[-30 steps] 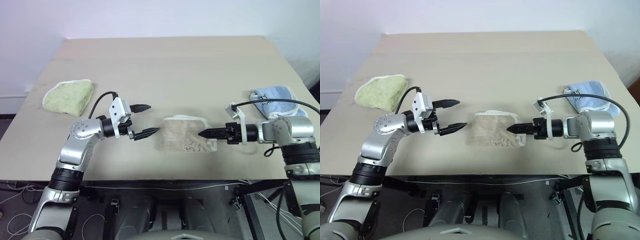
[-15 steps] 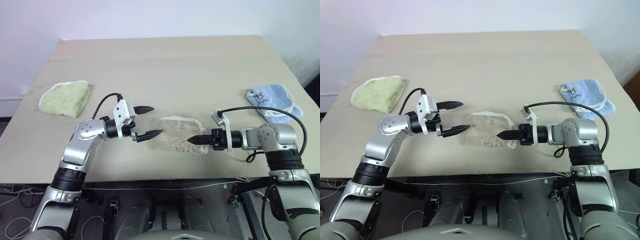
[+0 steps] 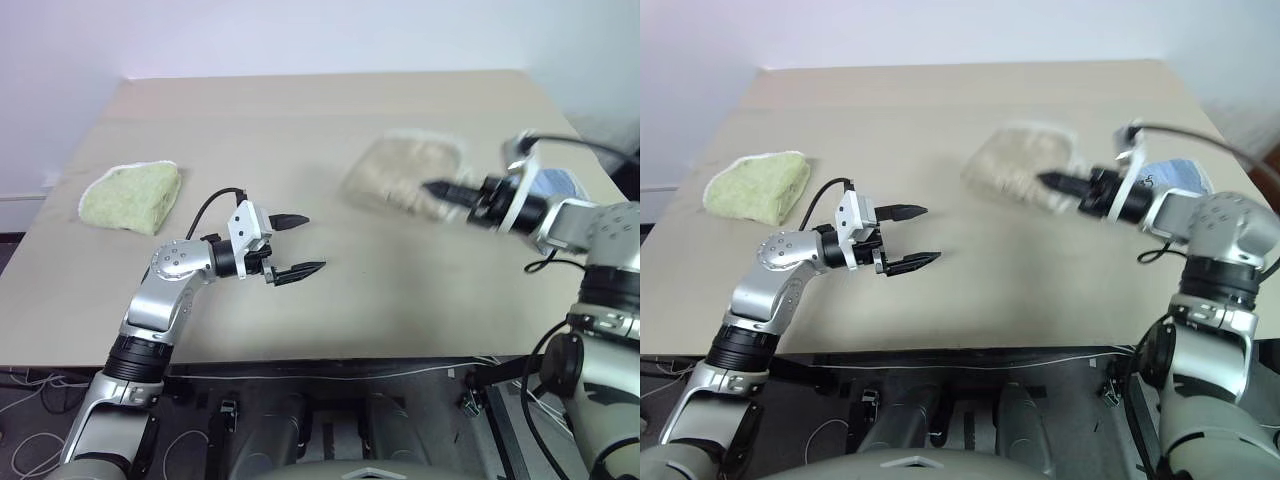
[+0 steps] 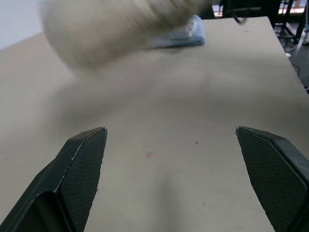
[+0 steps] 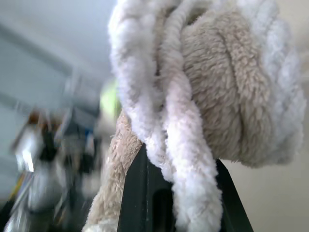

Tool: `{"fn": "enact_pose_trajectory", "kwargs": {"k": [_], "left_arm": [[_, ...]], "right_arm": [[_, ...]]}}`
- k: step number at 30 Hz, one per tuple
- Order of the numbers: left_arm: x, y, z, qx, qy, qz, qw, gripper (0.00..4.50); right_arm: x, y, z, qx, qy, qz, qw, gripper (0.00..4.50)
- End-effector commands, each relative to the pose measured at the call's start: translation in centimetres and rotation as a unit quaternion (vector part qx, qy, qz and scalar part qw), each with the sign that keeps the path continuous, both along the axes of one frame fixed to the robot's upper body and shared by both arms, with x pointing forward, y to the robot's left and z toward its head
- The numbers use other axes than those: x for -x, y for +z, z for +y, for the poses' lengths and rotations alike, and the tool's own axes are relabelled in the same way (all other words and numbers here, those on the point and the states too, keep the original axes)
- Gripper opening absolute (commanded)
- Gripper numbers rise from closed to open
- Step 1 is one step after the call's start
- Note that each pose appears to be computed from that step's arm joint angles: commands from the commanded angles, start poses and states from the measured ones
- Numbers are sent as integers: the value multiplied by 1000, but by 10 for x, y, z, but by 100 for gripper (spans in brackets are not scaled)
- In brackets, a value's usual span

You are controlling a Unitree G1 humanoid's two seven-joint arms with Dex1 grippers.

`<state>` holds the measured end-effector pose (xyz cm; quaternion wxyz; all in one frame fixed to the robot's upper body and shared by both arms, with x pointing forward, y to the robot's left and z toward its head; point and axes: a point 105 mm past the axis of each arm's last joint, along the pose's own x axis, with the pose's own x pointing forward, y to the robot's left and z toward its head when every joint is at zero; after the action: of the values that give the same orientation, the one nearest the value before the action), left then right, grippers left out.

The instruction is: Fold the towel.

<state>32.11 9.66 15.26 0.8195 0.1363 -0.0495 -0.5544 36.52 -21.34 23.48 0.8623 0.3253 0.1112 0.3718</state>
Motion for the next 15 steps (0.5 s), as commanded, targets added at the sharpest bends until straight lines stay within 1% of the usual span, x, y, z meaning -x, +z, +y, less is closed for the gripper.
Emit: {"fn": "enact_pose_trajectory", "kwargs": {"k": [1,3,5,7,11,15], "left_arm": [[-10,10,1,12,29,-18,999,450],[-19,11,4,14,60,-23,998,450],[-29,5,11,-1,99,-12,995,450],[-33,-2,16,-16,113,-5,993,450],[-33,-5,21,-8,122,9,993,450],[-30,-8,21,-9,118,14,993,450]], "right_arm": [[-11,7,-29,-46,-81,-17,996,1],[-21,7,-55,-65,-158,-18,985,1],[-23,2,-76,-76,-208,-11,975,1],[-21,-3,-91,-78,-234,-6,969,1],[-17,-11,-124,-89,-288,4,953,1],[-10,-17,-144,-83,-315,13,945,1]]}}
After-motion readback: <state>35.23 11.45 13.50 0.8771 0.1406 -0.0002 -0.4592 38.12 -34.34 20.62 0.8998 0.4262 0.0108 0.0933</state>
